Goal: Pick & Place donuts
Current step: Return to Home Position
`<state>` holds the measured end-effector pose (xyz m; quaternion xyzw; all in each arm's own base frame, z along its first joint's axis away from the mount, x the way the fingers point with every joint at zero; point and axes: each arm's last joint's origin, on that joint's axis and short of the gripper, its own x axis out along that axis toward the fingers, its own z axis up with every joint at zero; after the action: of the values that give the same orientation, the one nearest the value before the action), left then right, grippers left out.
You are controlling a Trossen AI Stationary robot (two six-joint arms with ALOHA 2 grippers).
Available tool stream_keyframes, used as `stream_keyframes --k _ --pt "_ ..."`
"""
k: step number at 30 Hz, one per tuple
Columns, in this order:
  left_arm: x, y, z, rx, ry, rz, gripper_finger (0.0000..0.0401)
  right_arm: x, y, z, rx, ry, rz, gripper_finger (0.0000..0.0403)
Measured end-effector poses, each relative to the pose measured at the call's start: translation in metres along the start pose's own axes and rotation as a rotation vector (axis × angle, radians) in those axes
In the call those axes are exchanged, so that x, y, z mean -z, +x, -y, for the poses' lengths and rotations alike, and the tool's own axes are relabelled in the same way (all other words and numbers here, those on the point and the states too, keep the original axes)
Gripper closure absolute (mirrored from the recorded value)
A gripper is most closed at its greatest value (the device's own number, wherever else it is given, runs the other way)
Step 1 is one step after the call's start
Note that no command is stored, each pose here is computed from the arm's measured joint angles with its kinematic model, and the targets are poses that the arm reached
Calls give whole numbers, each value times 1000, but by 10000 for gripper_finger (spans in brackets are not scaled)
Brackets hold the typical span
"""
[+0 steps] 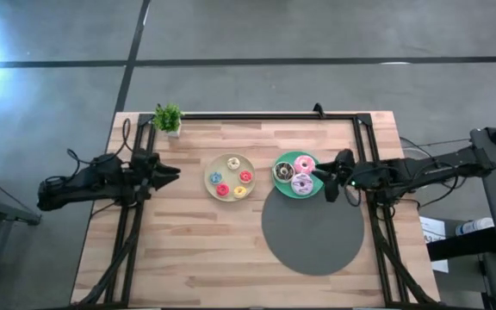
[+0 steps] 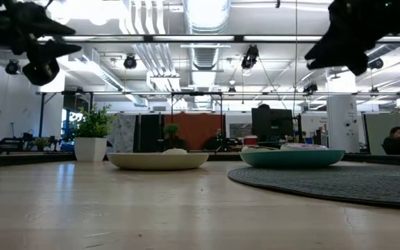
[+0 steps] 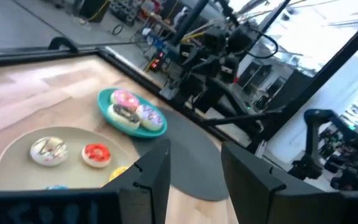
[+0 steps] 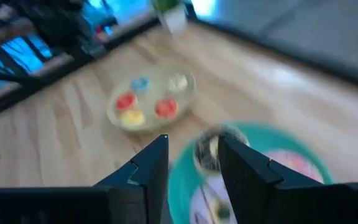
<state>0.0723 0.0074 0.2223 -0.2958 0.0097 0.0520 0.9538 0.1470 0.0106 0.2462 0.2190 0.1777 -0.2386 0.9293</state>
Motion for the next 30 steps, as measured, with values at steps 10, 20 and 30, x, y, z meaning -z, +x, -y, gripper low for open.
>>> stream_keyframes --k 10,20,30 --pt "9 4 -7 -58 -43 -16 284 9 5 -5 -429 -152 374 275" --pt "10 8 -9 -78 -56 -44 284 60 17 21 -557 -67 354 275" --pt "23 9 -8 -9 -47 -89 284 80 26 30 -476 -88 211 269"
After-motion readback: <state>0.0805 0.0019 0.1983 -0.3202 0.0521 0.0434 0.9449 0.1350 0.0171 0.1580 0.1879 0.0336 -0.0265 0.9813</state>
